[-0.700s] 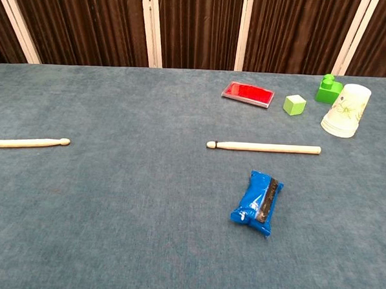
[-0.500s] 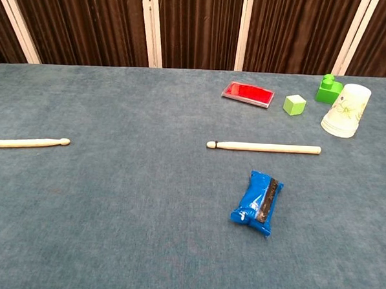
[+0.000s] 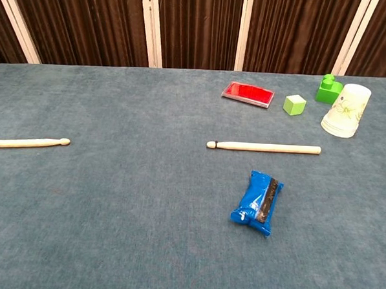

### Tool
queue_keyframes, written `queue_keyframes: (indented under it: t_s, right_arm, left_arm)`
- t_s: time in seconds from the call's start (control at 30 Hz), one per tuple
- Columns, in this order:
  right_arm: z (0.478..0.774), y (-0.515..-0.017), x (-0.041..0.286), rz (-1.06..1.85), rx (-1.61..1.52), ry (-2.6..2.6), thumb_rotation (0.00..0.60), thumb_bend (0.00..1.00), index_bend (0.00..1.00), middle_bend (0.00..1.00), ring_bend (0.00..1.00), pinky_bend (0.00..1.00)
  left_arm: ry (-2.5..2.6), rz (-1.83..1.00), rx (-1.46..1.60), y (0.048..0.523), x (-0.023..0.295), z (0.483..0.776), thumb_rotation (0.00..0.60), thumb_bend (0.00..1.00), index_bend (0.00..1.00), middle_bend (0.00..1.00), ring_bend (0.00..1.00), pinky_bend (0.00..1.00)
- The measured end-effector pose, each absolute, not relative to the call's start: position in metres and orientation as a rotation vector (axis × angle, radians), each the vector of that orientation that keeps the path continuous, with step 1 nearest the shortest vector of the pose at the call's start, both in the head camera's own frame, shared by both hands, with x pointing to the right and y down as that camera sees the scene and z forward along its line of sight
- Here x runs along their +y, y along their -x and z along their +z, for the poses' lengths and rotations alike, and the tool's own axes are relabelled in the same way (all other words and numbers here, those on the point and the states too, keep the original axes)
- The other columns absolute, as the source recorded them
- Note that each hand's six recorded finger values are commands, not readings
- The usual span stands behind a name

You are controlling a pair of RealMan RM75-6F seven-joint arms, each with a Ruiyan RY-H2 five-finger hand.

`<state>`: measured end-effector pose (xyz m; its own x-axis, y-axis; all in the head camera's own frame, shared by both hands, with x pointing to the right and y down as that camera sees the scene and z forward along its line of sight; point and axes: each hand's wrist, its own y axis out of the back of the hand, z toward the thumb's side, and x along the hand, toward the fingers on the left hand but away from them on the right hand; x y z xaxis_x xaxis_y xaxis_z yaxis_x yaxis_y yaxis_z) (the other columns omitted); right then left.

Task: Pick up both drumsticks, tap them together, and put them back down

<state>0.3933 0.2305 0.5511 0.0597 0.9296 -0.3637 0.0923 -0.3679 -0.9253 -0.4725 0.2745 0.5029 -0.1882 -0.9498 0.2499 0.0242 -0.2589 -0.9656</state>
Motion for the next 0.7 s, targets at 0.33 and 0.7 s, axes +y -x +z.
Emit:
queue_keyframes:
  t_s: [0.33, 0.7]
  right_arm:
    - [0.573, -0.354, 0.209, 1.363, -0.989, 1.668, 0.600, 0.29, 0.18, 0.21, 0.17, 0.04]
    - [0.619, -0.309, 0.143, 1.565, -0.860, 1.629, 0.600, 0.29, 0.20, 0.21, 0.17, 0.04]
  left_arm:
    - [1.262, -1.593, 1.187, 0.479, 0.267, 0.508, 0.600, 0.24, 0.10, 0.00, 0.00, 0.00]
    - [1.230, -1.620, 1.206, 0.487, 0.265, 0.508, 0.600, 0.24, 0.10, 0.00, 0.00, 0.00]
